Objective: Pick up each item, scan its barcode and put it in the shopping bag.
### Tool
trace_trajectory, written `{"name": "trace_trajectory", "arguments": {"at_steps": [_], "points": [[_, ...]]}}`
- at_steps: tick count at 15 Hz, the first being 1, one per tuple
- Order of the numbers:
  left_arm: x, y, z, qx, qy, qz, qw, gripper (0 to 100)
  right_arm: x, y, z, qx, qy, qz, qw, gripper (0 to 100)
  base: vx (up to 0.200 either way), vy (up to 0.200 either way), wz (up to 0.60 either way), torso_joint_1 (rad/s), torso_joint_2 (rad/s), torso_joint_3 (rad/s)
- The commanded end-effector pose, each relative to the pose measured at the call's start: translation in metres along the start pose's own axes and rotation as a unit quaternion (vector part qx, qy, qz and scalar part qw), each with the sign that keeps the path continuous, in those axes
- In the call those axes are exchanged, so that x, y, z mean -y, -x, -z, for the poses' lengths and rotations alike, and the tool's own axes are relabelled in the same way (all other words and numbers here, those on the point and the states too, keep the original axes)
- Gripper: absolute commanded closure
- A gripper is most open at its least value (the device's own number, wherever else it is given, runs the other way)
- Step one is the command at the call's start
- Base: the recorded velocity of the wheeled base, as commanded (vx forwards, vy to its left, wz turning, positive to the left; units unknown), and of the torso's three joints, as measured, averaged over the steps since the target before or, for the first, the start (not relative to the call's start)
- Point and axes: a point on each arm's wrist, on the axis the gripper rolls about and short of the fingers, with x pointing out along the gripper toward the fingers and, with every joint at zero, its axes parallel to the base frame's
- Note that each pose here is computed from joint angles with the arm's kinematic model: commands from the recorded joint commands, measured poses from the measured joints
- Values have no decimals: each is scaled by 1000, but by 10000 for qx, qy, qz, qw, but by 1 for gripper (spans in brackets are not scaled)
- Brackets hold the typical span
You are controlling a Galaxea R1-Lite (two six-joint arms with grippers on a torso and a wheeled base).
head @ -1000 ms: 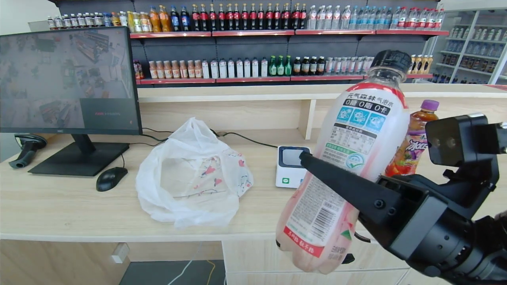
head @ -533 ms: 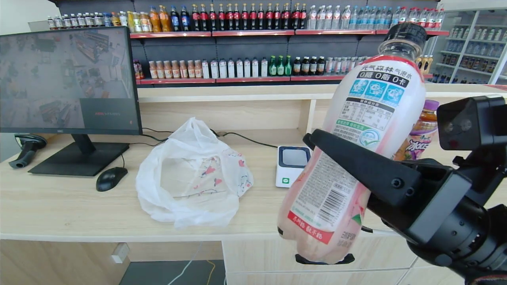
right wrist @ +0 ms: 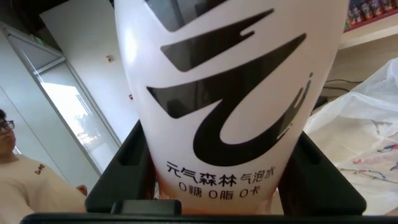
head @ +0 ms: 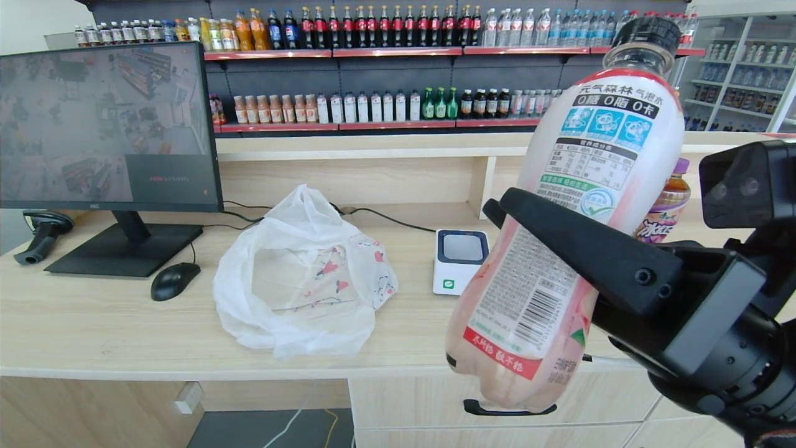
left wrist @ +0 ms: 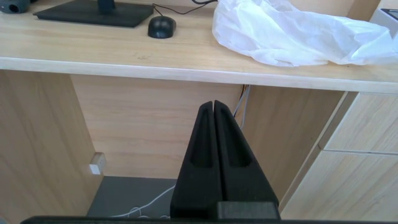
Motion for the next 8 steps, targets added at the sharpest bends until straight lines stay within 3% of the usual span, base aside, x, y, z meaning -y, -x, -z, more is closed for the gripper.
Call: {"name": "trace_trajectory", "arguments": {"at_steps": [1, 6, 8], "points": [[0, 0, 0, 3, 1, 0, 10000, 100, -1, 1, -1, 11, 10, -24, 10000, 100, 0, 0, 0, 0, 0, 0], [0, 0, 0, 3, 1, 0, 10000, 100, -3, 3, -1, 9, 199, -40, 9998, 100, 0, 0, 0, 0, 0, 0], [0, 0, 0, 3, 1, 0, 10000, 100, -1, 9, 3, -94, 540, 46, 9985, 100, 0, 0, 0, 0, 0, 0]]}}
